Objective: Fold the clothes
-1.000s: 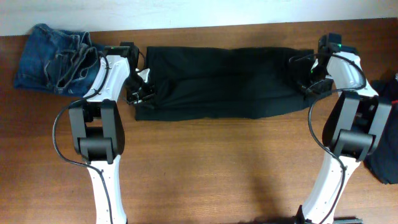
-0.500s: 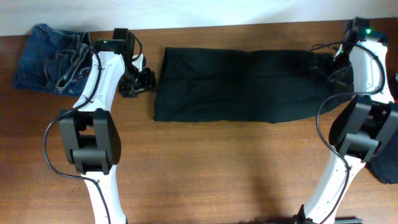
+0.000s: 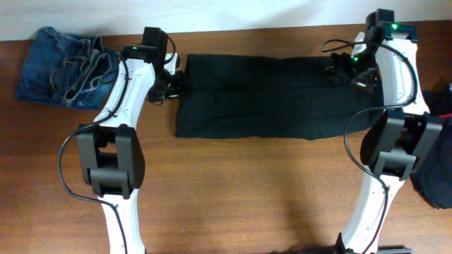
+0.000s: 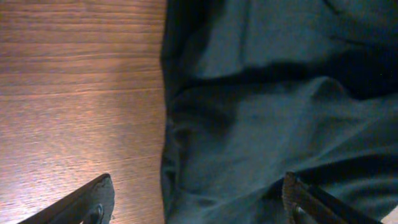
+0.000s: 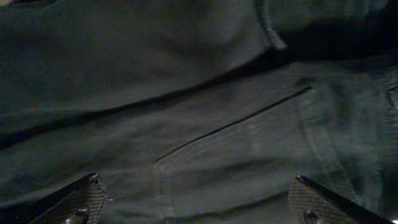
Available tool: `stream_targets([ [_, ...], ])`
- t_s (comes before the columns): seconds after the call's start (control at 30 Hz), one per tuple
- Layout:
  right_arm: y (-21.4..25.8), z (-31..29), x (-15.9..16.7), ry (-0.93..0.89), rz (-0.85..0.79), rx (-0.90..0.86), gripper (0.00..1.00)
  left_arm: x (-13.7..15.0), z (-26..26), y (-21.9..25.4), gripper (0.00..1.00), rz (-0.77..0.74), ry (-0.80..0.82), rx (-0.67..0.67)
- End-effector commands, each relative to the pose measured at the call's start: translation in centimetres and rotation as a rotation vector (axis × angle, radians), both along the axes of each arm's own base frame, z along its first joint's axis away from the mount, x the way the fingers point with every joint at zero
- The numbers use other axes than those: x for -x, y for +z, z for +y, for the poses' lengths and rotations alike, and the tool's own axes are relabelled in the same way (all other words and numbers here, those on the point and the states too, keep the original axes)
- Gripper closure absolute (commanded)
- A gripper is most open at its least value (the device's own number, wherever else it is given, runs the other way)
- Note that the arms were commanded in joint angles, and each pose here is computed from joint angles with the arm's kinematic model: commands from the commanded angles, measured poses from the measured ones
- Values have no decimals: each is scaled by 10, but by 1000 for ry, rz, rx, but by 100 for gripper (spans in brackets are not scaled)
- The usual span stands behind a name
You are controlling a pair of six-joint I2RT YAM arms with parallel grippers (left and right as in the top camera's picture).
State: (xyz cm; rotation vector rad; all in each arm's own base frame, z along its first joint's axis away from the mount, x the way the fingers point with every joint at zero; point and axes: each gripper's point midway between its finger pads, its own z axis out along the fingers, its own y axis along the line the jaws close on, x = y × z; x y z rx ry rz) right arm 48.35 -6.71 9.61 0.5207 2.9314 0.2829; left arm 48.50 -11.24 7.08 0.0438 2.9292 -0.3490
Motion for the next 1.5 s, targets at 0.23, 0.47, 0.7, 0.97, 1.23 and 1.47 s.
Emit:
stream_targets([
  [0.23,26,1,-5,-8,-65,-2,1,10,-28,-37,13,82,-70,69],
  [0.47,26,3,-4,-6,-59,-4,1,1,-31,-45,9,43,-109,66],
  [0.7,25,3,0,-6,-43,-7,1,-4,-32,-44,58,23,-109,69],
  [0.97,25,4,2,-2,-36,-7,1,-8,-32,-37,99,6,-109,72],
  [1.23,24,3,3,7,-29,1,1,-13,-34,41,99,-54,-113,81],
  [1.47,21,3,8,18,-10,1,1,-35,-38,66,99,-165,-117,96],
])
